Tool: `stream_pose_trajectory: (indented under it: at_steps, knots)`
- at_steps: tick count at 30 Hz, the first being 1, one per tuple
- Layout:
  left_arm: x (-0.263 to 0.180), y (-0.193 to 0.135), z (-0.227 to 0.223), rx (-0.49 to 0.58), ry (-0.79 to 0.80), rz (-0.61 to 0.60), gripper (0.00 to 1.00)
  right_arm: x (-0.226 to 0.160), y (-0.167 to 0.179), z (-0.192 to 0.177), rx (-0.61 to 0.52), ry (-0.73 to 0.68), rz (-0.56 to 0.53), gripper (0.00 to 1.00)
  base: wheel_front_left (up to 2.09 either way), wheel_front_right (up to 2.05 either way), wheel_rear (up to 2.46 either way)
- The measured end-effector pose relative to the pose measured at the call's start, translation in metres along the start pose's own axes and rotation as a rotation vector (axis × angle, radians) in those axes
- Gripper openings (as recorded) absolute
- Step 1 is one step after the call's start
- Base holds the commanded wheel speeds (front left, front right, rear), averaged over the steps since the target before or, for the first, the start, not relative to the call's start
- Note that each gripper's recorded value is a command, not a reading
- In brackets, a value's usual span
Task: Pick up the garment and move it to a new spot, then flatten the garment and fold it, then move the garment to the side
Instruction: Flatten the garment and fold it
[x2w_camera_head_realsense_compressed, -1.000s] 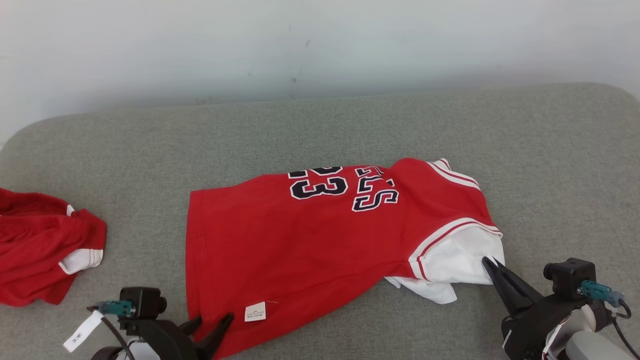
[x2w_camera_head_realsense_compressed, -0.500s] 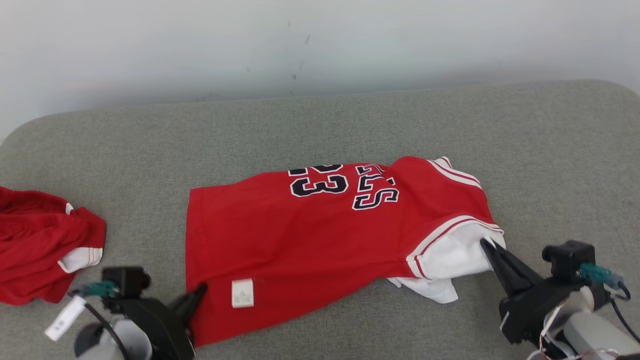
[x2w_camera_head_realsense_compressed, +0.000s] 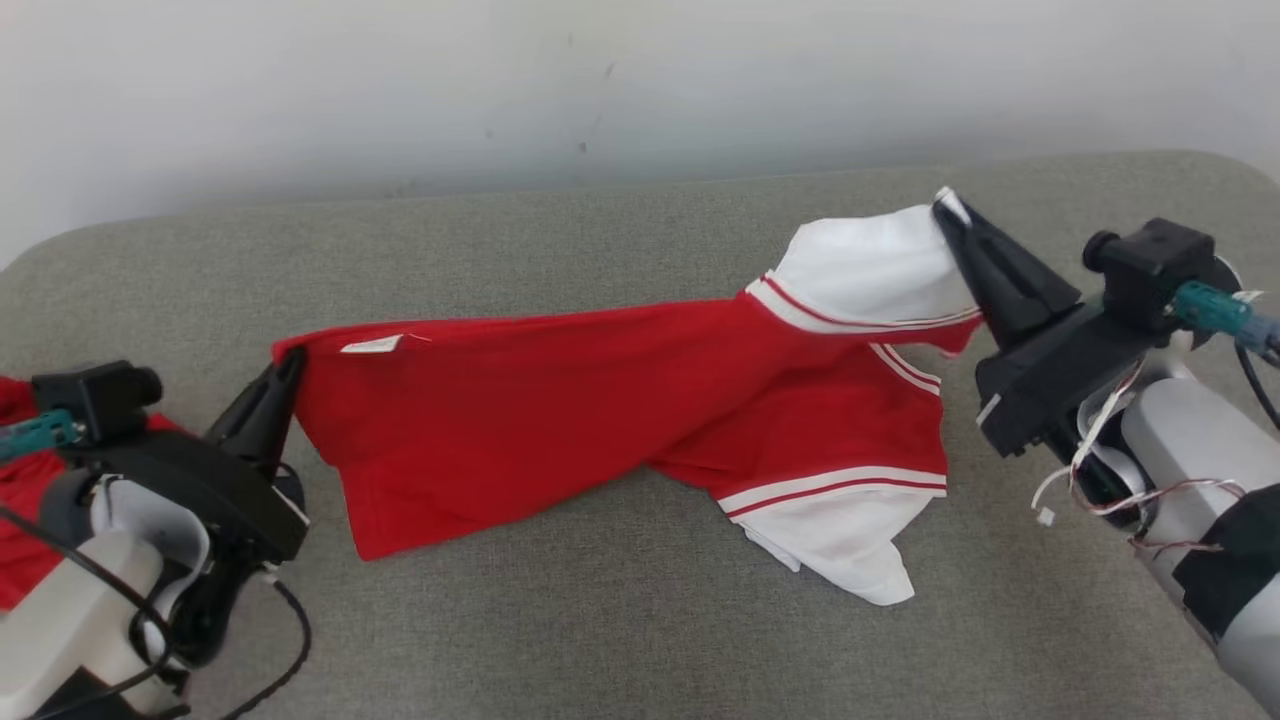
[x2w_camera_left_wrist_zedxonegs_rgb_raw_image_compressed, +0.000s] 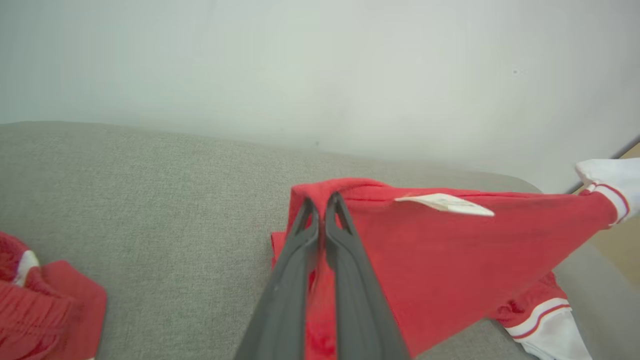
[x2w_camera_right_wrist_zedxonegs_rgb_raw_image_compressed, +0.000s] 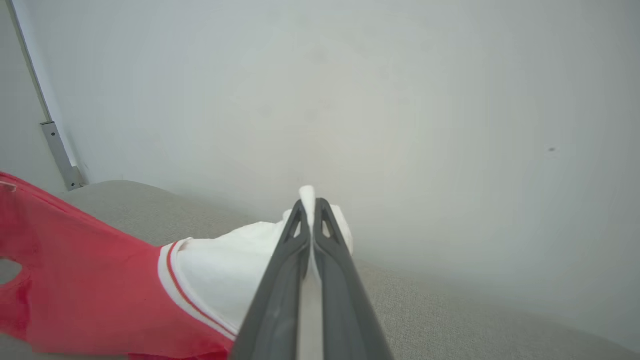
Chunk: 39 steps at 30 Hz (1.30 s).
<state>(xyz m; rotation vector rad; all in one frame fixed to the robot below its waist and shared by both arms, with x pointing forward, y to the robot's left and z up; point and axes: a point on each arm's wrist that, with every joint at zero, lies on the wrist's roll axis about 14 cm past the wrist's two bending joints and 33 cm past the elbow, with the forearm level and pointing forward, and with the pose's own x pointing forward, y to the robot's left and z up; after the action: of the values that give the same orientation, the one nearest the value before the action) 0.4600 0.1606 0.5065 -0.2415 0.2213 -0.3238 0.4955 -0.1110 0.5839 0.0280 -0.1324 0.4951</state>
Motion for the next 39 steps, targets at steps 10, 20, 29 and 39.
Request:
stream_pose_trajectory:
  at_steps: [10,20,29,39]
  knots:
    - [-0.037,0.006,-0.071,-0.040,0.145,0.038,0.00,-0.077,0.057,-0.103,0.165,0.290,0.129,0.00,0.00,0.00,0.00]
    - [-0.041,0.005,-0.084,-0.044,0.160,0.030,0.00,-0.128,0.041,-0.121,0.171,0.402,0.098,0.00,0.00,0.00,0.00]
    - [-0.036,-0.001,-0.089,-0.054,0.171,0.014,0.00,-0.144,0.047,-0.136,0.297,0.474,0.060,1.00,0.00,0.00,0.00]
    - [-0.034,-0.004,-0.091,-0.063,0.176,0.006,0.00,-0.134,0.017,-0.110,0.435,0.389,-0.053,1.00,0.00,0.00,0.00]
